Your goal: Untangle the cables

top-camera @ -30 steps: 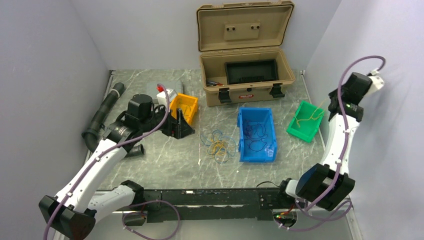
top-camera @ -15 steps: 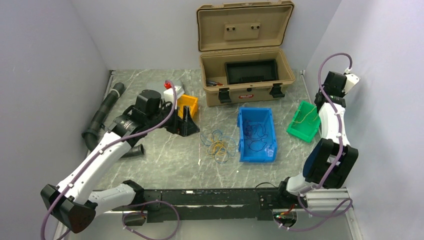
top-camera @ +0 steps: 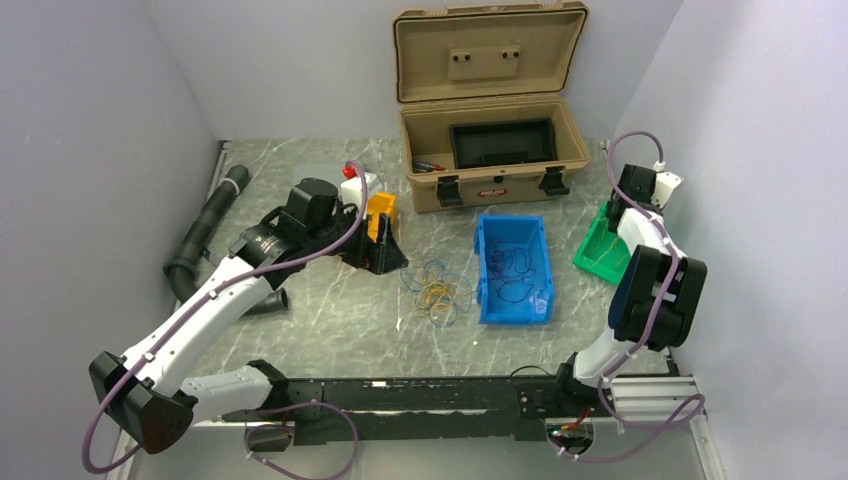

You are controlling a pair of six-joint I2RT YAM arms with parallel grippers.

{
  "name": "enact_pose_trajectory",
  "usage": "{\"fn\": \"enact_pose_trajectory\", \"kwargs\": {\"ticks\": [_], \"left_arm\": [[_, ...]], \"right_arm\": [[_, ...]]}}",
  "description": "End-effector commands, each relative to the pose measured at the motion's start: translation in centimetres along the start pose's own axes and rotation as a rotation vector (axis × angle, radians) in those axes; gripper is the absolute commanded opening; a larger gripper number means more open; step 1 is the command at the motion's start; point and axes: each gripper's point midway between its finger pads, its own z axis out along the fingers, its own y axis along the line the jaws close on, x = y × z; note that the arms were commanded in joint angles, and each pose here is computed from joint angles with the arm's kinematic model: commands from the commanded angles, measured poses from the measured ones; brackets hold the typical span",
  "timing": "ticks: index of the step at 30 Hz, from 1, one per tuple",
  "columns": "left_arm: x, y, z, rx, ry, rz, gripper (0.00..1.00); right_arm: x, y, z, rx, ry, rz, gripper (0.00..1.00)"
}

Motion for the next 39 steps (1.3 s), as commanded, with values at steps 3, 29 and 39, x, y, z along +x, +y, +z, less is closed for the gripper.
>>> {"fn": "enact_pose_trajectory", "kwargs": {"ticks": [3,29,39], "left_arm": [[-1.3,-0.8,-0.9,-0.001,-0.048,0.021,0.89],[-1.1,-0.4,-1.3,-0.014,-0.063,0.061,0.90],[-0.3,0.1,-1.7,-0.029,-0.096,0.048,0.90]], "right_arm": [[4.0,3.8,2.5,-0.082,0.100,-0.034,0.00],[11.0,9.6,-2.0,-0.194,0.277,-0.077,0.00],[7.5,9.1,-1.0,-0.247,0.265,-0.160,0.04]]}}
